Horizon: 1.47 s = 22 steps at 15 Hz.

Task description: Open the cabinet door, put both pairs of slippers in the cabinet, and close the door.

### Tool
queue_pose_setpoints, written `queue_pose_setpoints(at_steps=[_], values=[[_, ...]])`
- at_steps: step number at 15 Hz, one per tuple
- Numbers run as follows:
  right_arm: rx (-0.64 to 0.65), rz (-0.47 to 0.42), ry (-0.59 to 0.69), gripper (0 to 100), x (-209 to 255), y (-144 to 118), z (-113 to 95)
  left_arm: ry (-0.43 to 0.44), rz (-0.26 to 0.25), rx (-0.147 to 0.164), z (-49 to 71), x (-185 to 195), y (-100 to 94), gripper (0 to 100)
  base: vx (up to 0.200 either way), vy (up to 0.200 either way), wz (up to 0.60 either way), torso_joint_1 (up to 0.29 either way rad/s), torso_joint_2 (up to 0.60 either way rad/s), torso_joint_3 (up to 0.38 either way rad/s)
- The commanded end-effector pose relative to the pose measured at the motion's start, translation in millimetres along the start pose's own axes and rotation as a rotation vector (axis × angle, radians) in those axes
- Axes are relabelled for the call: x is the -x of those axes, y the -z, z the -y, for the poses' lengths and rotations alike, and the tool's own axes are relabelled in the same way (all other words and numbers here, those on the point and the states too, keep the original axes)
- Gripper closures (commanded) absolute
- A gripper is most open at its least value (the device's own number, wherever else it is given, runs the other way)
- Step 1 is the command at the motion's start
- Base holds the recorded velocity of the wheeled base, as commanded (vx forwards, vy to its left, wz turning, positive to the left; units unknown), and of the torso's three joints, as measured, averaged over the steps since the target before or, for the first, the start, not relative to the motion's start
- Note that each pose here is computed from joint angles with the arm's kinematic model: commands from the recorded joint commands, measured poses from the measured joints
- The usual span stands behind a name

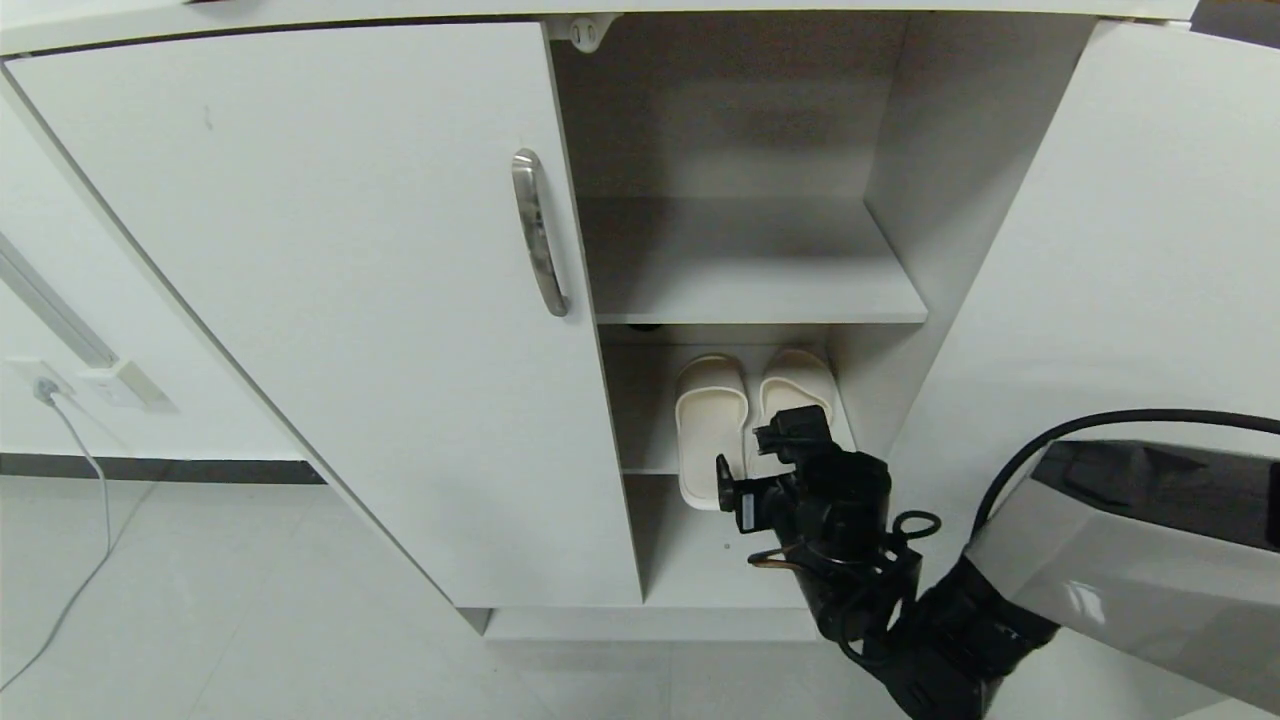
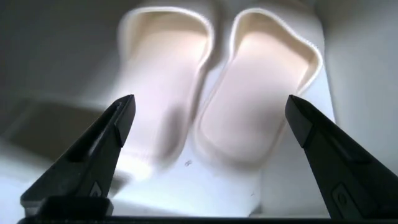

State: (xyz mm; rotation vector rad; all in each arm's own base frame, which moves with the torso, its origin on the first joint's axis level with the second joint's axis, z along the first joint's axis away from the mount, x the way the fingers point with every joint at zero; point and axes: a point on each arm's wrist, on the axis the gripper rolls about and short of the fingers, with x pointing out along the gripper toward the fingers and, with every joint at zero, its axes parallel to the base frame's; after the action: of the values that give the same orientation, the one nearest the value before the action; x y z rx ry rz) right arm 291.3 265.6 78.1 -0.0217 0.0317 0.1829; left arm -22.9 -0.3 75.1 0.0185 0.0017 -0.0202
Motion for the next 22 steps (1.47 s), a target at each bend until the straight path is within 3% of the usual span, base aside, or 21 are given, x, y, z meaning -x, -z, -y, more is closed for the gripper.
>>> queue_pose_setpoints(at_steps=[1,6,12,22], values=[[-0.017,0.029,-0.099,0,35.9,-13.2,4.9,0.0,-0.001,0.0,0.0,-0.1,0.0,100,0.0,0.0,0.0,0.0,0.0,0.0],[-0.008,0.016,-0.141,0,43.4,-11.6,6.3,0.0,-0.001,0.008,0.0,-0.1,0.0,100,0.0,0.0,0.0,0.0,0.0,0.0],[-0.007,0.015,-0.142,0,42.7,-10.1,5.7,0.0,0.0,0.011,0.0,0.0,-0.5,100,-0.2,0.0,0.0,0.001,0.0,-0.002],[-0.005,0.011,-0.144,0,43.3,-9.2,6.1,-0.002,-0.001,0.014,0.0,-0.1,0.0,100,0.0,0.0,0.0,0.0,0.0,0.0]])
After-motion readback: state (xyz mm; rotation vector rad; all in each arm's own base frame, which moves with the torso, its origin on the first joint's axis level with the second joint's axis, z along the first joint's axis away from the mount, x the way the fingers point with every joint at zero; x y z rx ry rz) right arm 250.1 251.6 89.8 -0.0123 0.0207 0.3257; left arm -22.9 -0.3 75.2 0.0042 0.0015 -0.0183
